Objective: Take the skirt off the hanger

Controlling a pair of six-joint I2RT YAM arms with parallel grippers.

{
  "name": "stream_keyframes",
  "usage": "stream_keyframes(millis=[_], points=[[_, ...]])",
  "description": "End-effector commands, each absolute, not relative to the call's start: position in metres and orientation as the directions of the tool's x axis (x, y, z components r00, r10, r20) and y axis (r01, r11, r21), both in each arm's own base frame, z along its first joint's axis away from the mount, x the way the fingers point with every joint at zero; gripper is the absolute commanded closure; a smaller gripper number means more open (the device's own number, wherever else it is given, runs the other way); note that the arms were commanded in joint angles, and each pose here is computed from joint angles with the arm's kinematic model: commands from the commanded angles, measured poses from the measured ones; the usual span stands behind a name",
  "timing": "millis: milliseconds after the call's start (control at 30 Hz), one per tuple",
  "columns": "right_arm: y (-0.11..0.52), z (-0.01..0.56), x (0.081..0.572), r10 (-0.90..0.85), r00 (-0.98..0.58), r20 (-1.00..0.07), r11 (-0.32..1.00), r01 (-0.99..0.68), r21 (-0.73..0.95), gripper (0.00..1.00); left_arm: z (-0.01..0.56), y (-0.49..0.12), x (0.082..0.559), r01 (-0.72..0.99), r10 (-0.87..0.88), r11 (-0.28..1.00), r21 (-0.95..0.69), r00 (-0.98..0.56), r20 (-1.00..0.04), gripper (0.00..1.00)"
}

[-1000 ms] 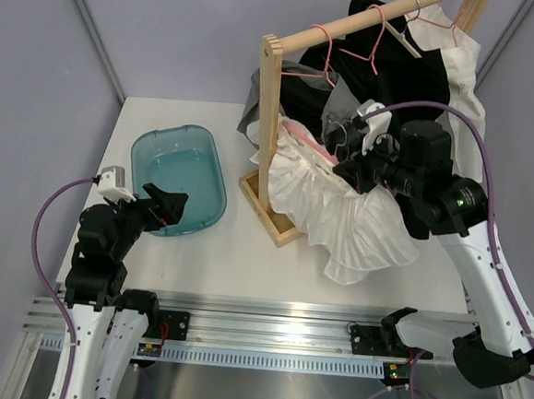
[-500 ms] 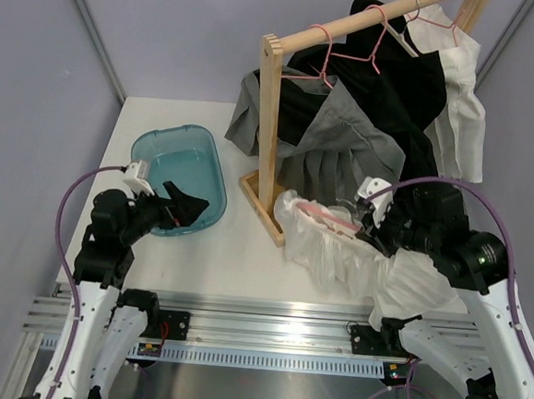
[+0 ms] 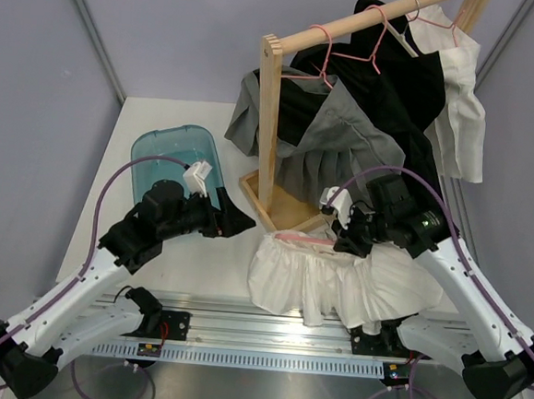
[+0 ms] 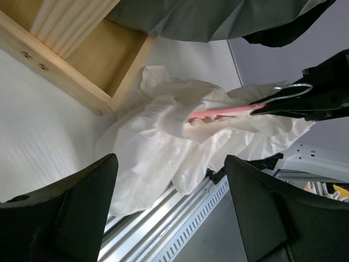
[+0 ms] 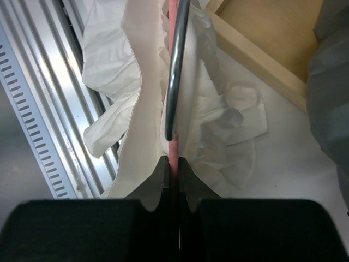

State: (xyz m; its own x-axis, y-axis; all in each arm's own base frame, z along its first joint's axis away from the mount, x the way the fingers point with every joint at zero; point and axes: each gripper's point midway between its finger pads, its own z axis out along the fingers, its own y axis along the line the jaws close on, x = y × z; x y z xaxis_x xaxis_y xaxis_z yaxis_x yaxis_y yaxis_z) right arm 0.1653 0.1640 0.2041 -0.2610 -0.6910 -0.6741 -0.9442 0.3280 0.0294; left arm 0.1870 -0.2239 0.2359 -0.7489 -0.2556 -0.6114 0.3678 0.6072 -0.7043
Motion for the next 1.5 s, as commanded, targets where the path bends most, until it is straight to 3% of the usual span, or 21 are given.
stream_keyframes(millis=[0,333,900,1033,1167,1267,1467], points=[[0.189,0.221,0.193,-0.643,-0.210,-0.737,0.362,-0.931,-0.050,1.00,0.267,-0.239,0.201,0.299,-0.365,0.605,-0.738,-0.719,-0.591,0.19],[0.208,0.220,0.205,-0.615,-0.228,-0.755,0.395,-0.918,-0.045,1.00,0.216,-0.265,0.215,0.078,-0.317,0.800,-0.595,-0.788,-0.529,0.28],[0.212,0.222,0.203,-0.589,-0.240,-0.772,0.405,-0.914,-0.025,1.00,0.186,-0.284,0.241,0.094,-0.212,0.885,-0.455,-0.790,-0.575,0.39],[0.210,0.221,0.202,-0.594,-0.239,-0.768,0.404,-0.914,-0.028,1.00,0.173,-0.275,0.241,0.068,-0.189,0.913,-0.402,-0.802,-0.566,0.55],[0.205,0.214,0.197,-0.612,-0.238,-0.754,0.396,-0.918,-0.031,1.00,0.164,-0.260,0.244,0.030,-0.194,0.935,-0.354,-0.792,-0.578,0.84],[0.199,0.207,0.193,-0.631,-0.230,-0.741,0.386,-0.922,-0.043,1.00,0.157,-0.251,0.248,0.014,-0.187,0.946,-0.324,-0.793,-0.580,0.99],[0.179,0.191,0.180,-0.690,-0.159,-0.706,0.335,-0.935,-0.116,1.00,0.157,-0.214,0.257,-0.046,-0.185,0.971,-0.235,-0.770,-0.611,1.00]])
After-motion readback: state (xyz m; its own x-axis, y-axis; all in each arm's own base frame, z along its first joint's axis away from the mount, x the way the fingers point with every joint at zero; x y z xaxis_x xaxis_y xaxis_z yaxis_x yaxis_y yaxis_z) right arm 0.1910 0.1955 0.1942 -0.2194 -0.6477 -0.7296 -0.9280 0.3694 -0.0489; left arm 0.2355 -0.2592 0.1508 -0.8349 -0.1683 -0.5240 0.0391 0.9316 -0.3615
